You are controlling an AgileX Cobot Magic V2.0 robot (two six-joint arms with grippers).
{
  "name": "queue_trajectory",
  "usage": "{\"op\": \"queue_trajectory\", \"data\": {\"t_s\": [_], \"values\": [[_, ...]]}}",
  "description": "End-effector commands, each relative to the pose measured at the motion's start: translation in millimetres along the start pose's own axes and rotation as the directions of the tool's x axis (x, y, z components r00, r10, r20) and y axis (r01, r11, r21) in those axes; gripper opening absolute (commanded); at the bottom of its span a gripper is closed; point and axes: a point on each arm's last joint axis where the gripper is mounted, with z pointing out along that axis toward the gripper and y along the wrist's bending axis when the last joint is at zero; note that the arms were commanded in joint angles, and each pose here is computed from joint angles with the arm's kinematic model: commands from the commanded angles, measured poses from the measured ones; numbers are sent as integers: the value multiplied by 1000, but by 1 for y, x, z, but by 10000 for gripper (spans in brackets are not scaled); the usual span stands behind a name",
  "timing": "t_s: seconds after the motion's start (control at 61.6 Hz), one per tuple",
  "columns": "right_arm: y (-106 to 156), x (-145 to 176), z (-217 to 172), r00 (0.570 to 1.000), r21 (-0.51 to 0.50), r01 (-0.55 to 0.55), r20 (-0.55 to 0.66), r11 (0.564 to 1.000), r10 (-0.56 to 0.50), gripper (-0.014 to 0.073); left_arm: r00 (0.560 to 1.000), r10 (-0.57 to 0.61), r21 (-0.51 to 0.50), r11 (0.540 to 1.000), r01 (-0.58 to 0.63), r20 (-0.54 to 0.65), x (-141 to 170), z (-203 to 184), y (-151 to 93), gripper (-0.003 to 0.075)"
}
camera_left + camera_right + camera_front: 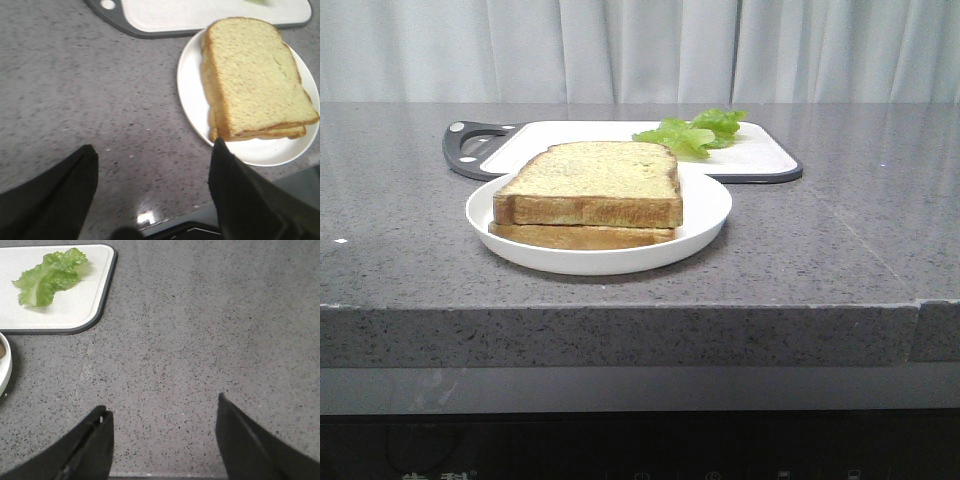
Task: Left arm grabs bread, right arm adds lettuce
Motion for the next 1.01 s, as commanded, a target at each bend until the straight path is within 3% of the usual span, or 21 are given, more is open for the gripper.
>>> {"op": "queue_trajectory", "data": {"t_s": [0.0, 0.178, 0.389, 0.681, 0.99], "values": [[1, -16, -4, 995, -2, 7, 95, 1000, -7, 468, 1000, 9, 79, 997, -12, 29, -24, 11, -17, 439], [1, -16, -4, 995, -2, 7, 96, 1000, -7, 468, 994, 10, 168, 986, 8, -110, -48, 56, -36, 436], [1, -16, -4, 995, -3, 7, 99, 1000, -7, 468, 975, -20, 201, 977, 66, -222, -66, 99, -37, 436], [1, -16, -4, 995, -3, 7, 99, 1000, -7, 468, 964, -23, 309, 945, 108, -265, -70, 128, -43, 417], [1, -16, -4, 995, -3, 7, 99, 1000, -7, 468, 959, -23, 314, 943, 115, -282, -68, 132, -43, 321]]}}
